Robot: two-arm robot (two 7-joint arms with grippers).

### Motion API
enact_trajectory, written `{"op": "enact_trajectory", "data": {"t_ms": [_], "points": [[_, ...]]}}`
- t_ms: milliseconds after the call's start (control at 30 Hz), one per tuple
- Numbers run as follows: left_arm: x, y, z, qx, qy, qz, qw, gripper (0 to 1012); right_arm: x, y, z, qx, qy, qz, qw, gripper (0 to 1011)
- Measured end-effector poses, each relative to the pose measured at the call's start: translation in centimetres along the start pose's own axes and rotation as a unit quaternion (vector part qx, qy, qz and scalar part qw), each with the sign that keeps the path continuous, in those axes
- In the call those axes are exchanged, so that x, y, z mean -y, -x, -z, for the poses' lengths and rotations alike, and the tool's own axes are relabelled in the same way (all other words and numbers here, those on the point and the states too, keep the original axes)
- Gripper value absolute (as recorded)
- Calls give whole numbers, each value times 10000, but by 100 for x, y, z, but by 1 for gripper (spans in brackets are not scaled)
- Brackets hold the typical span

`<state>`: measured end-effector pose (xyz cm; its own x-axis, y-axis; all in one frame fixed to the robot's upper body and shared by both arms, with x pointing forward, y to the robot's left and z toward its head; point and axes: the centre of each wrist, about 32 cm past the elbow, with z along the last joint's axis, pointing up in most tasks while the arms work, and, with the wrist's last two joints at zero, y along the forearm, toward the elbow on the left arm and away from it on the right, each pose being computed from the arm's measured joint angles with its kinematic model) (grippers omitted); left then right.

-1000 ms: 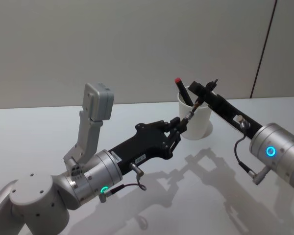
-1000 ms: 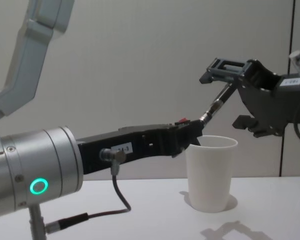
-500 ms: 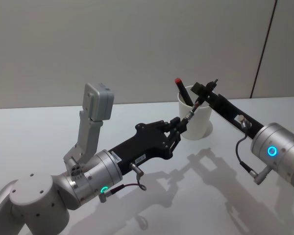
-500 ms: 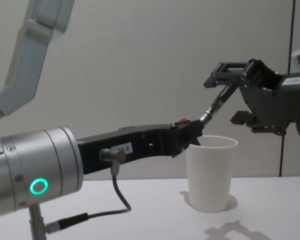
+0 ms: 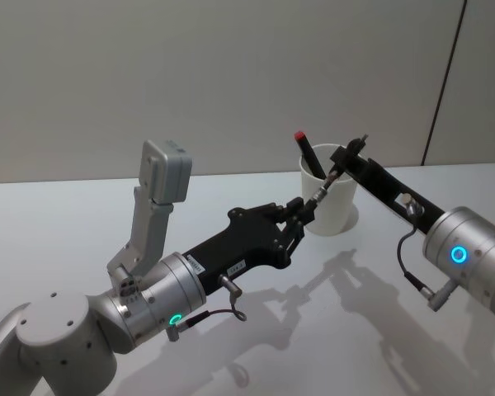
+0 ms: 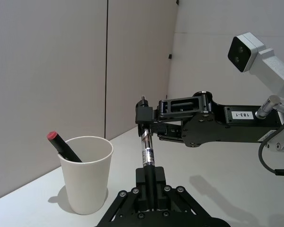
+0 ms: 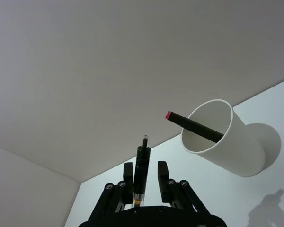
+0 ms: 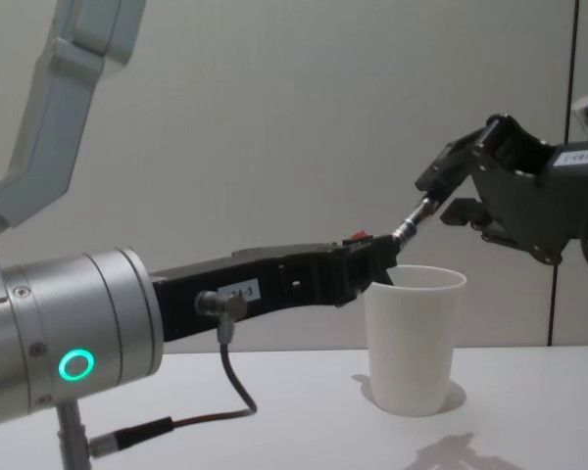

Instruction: Place the pen into the pen holder.

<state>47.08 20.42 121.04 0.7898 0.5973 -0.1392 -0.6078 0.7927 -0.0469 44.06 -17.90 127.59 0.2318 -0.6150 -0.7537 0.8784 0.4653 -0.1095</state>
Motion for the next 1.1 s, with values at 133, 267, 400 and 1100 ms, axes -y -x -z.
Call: {"op": "enact_trajectory", "data": {"t_ms": [133, 267, 400, 1100], "points": [[0, 0, 0, 0, 0, 0, 10000, 117, 1, 0, -1, 1, 0, 0, 10000, 217], [0, 0, 1, 1, -4, 0, 10000, 116, 2, 2, -1, -3, 1, -8, 10000, 151], [0, 0, 1, 1, -4, 0, 10000, 117, 2, 2, -1, -3, 1, -8, 10000, 151], [0, 0, 0, 0, 0, 0, 10000, 690, 1, 0, -1, 3, 0, 8, 10000, 147]]}}
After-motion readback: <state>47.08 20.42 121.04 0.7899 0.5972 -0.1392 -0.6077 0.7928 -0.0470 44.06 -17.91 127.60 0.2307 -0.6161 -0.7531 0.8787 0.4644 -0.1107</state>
